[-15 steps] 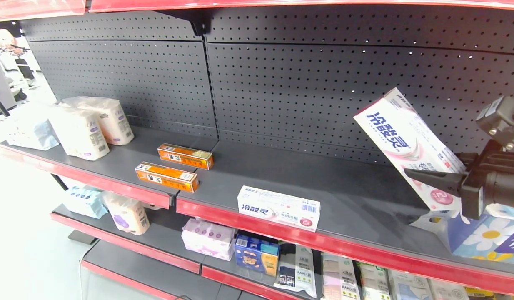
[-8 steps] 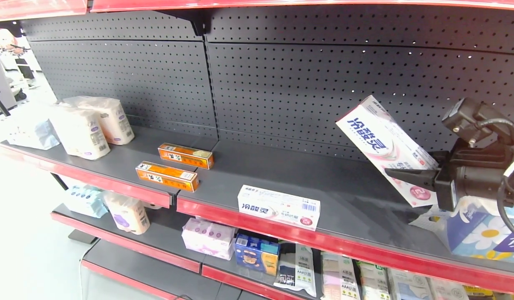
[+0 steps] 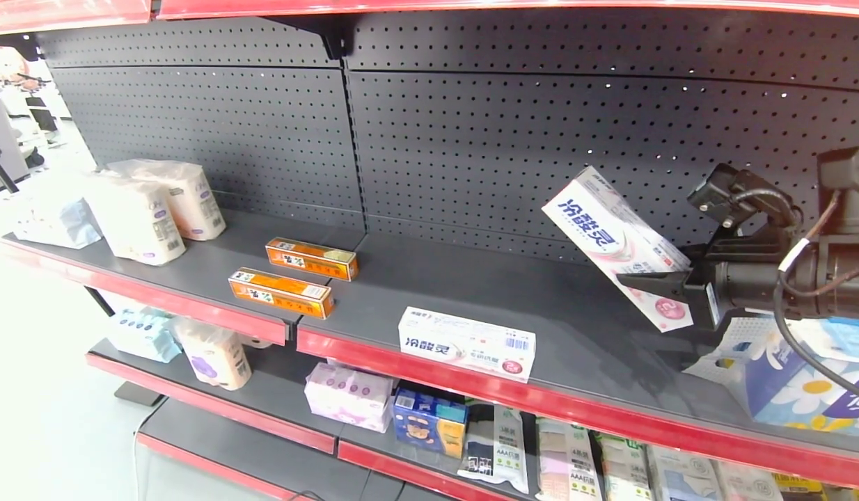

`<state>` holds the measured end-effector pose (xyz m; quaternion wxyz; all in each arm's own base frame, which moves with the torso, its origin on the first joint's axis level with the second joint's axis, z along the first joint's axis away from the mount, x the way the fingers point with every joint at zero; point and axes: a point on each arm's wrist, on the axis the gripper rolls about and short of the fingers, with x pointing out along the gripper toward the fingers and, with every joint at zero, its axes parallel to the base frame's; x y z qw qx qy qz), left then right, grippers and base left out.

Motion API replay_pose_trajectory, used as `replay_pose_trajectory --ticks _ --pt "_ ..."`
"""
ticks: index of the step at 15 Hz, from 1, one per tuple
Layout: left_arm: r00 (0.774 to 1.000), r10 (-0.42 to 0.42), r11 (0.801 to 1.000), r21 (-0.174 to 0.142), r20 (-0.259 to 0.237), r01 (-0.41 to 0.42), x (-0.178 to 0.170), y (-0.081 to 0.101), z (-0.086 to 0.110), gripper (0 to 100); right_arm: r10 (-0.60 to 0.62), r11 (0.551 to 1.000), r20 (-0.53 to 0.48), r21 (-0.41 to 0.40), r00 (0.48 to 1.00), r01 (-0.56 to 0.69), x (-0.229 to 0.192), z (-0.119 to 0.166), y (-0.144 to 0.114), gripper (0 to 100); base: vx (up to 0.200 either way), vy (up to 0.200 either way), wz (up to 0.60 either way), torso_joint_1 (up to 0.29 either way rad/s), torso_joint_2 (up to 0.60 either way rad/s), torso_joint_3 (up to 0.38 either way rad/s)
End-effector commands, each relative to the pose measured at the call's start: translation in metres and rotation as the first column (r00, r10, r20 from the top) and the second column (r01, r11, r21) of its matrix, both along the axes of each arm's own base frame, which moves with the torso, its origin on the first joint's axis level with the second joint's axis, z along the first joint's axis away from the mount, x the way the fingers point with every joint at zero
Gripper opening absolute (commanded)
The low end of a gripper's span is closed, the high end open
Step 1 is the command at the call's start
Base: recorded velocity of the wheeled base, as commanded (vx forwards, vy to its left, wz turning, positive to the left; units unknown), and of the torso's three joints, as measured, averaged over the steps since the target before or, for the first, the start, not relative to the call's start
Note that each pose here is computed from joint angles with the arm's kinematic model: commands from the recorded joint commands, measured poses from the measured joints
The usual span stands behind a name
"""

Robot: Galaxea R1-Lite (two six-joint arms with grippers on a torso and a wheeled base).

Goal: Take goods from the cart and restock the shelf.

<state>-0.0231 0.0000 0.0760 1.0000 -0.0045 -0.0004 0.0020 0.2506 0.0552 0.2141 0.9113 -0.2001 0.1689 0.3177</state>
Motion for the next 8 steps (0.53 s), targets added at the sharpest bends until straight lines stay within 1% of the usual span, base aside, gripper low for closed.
replay_pose_trajectory --ticks 1,8 --pt "1.000 0.001 1.000 0.000 -0.001 -0.001 0.000 0.000 0.000 100 0.000 1.000 -0.036 -0.006 0.999 0.000 0.010 -0.010 0.001 0 0.000 0.000 0.00 0.000 0.00 0.000" --pt "1.000 0.001 1.000 0.000 -0.001 -0.001 0.000 0.000 0.000 100 0.006 1.000 -0.057 -0.009 0.998 -0.006 0.030 -0.014 0.006 0 0.000 0.000 0.00 0.000 0.00 0.000"
